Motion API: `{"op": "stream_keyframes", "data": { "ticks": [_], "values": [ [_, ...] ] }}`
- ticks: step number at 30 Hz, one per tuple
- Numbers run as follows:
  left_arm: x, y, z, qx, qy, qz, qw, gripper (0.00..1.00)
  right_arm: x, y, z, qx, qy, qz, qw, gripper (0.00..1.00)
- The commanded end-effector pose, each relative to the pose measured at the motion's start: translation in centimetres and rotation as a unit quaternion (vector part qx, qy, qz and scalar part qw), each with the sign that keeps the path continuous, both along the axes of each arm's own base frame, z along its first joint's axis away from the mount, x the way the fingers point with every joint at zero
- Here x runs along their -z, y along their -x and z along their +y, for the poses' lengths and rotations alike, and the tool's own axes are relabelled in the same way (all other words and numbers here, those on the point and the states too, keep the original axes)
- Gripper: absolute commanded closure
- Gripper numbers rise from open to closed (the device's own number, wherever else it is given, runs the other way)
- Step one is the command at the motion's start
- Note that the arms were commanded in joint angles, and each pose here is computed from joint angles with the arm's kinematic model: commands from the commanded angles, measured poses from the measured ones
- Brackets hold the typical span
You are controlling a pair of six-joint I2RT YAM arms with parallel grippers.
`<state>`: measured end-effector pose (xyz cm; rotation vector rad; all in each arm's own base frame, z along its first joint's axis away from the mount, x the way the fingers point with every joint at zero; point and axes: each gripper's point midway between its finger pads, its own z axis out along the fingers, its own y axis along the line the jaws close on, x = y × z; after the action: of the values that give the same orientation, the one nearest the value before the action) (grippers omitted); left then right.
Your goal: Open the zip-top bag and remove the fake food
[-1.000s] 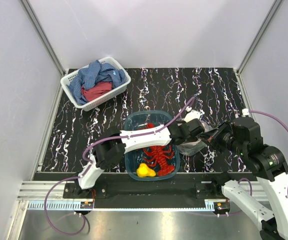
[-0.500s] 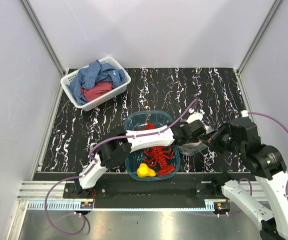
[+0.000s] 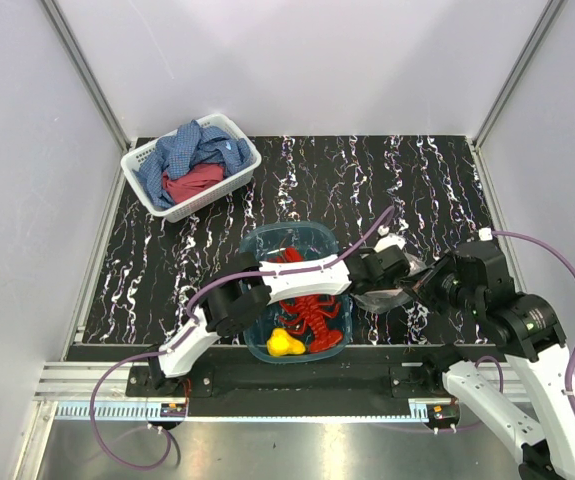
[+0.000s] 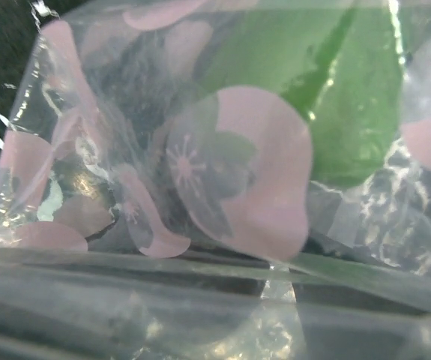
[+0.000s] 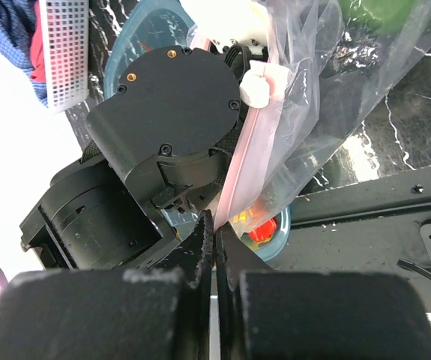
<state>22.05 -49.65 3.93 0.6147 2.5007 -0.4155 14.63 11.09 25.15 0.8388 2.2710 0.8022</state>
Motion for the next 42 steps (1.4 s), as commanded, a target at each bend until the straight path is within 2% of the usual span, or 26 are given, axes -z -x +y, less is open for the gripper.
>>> {"op": "stream_keyframes", "data": {
  "ticks": [1, 5, 6, 9, 10, 13, 15, 16, 18, 22, 25, 33, 40, 42],
  "values": [
    [4.3, -0.2, 5.1, -0.019, -0.086, 0.036, 0.995, 0.19, -3.1, -0.2, 0.6, -0.008, -0.035, -0.054, 0.998, 1.0],
    [4.1, -0.4, 4.6, -0.005, -0.081, 0.03, 0.996, 0.32, -3.4, -0.5, 0.5, -0.009, -0.028, -0.057, 0.998, 1.0],
    [3.7, -0.5, 4.3, -0.002, -0.077, 0.028, 0.997, 0.42, -3.4, -0.5, 0.5, -0.013, -0.023, -0.058, 0.998, 1.0],
    [0.7, -1.1, 3.0, 0.01, -0.044, 0.018, 0.999, 0.63, -3.3, -0.6, 0.2, -0.018, -0.005, -0.063, 0.998, 1.0],
    [-0.7, -0.8, 2.4, 0.021, -0.025, 0.024, 0.999, 0.73, -3.2, -0.7, 0.0, -0.017, 0.003, -0.066, 0.998, 1.0],
    [-4.6, -0.6, 1.3, 0.039, 0.02, 0.043, 0.998, 0.82, -2.9, -0.6, -0.2, -0.037, 0.031, -0.068, 0.997, 1.0],
    [-6.4, -0.4, 1.3, 0.046, 0.041, 0.057, 0.996, 0.84, -3.0, -0.6, -0.3, -0.057, 0.053, -0.077, 0.994, 1.0],
    [-8.2, 0.2, 0.9, 0.062, 0.066, 0.07, 0.993, 0.89, -3.0, -0.7, -0.5, -0.062, 0.064, -0.079, 0.993, 1.0],
    [-9.9, 0.7, 1.3, 0.072, 0.076, 0.083, 0.991, 0.9, -3.5, -0.6, -1.1, -0.073, 0.094, -0.09, 0.989, 1.0],
    [-12.3, 3.5, 1.3, 0.111, 0.126, 0.175, 0.97, 0.96, -4.4, -0.8, -2.2, -0.093, 0.149, -0.117, 0.978, 1.0],
    [-14.8, 4.5, 2.0, 0.128, 0.14, 0.191, 0.963, 0.99, -5.1, -0.9, -3.2, -0.09, 0.178, -0.131, 0.971, 1.0],
    [-23.3, 5.1, 3.2, 0.163, 0.2, 0.106, 0.96, 0.97, -6.8, -1.5, -2.3, -0.094, 0.159, -0.147, 0.972, 1.0],
    [-24.9, 6.4, 2.8, 0.2, 0.206, 0.034, 0.957, 1.0, -8.5, -2.7, -2.0, -0.089, 0.158, -0.158, 0.97, 1.0],
    [-27.0, 6.6, 2.5, 0.205, 0.23, 0.011, 0.951, 1.0, -8.5, -2.8, -1.9, -0.097, 0.168, -0.162, 0.967, 1.0]
  ]
}}
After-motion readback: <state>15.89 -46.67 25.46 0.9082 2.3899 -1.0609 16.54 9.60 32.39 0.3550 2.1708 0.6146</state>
